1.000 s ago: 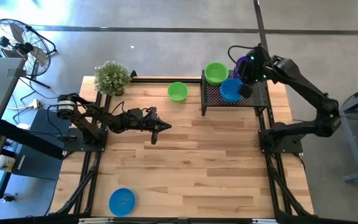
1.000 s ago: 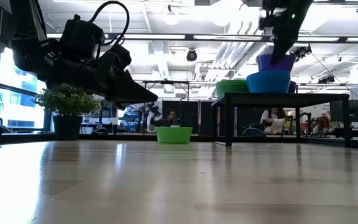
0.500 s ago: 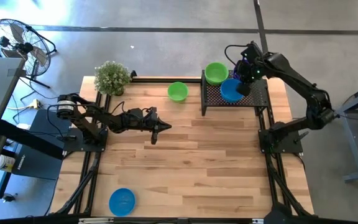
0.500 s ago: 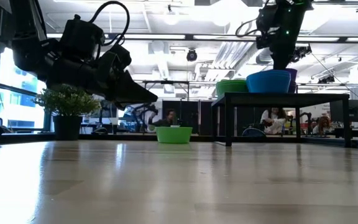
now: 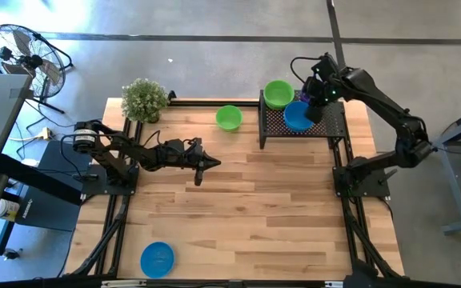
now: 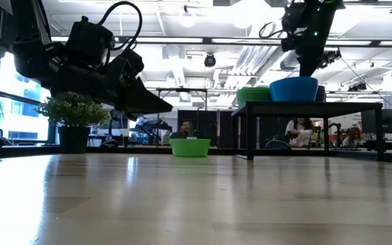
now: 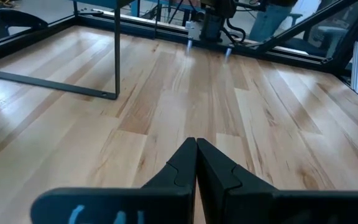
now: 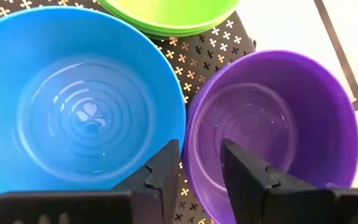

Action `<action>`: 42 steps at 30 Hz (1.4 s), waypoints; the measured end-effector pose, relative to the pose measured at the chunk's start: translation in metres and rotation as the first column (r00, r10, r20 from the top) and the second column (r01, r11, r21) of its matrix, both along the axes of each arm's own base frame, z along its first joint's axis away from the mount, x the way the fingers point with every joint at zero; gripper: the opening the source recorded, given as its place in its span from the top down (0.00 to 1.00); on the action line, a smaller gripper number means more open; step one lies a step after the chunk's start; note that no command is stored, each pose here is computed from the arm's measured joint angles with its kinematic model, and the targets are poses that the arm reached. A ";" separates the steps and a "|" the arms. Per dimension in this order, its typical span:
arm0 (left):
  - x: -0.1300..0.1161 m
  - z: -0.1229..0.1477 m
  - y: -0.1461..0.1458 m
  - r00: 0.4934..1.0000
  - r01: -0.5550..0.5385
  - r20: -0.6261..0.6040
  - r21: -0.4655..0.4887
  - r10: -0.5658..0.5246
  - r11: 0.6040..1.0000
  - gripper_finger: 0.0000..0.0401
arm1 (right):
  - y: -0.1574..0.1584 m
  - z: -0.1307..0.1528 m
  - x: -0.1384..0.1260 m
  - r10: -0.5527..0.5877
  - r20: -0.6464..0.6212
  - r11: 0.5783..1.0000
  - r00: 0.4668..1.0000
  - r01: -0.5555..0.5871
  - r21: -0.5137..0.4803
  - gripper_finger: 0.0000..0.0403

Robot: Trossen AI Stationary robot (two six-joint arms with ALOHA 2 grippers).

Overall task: Pick & Place Mini bowls
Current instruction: Stack the blue bowl on the other blue bowls on the shelf

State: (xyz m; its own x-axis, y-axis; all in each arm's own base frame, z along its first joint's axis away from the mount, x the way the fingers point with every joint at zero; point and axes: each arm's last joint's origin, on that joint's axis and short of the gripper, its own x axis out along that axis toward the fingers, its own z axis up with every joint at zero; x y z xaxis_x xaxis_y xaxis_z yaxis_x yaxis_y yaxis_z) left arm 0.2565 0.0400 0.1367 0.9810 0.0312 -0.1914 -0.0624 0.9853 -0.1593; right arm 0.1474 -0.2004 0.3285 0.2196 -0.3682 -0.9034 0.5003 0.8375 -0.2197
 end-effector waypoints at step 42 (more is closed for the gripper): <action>-0.008 0.016 -0.005 0.991 0.130 -0.014 -0.030 -0.130 0.991 0.99 | 0.171 -0.114 -0.010 0.525 0.827 0.829 0.200 -0.340 -0.444 1.00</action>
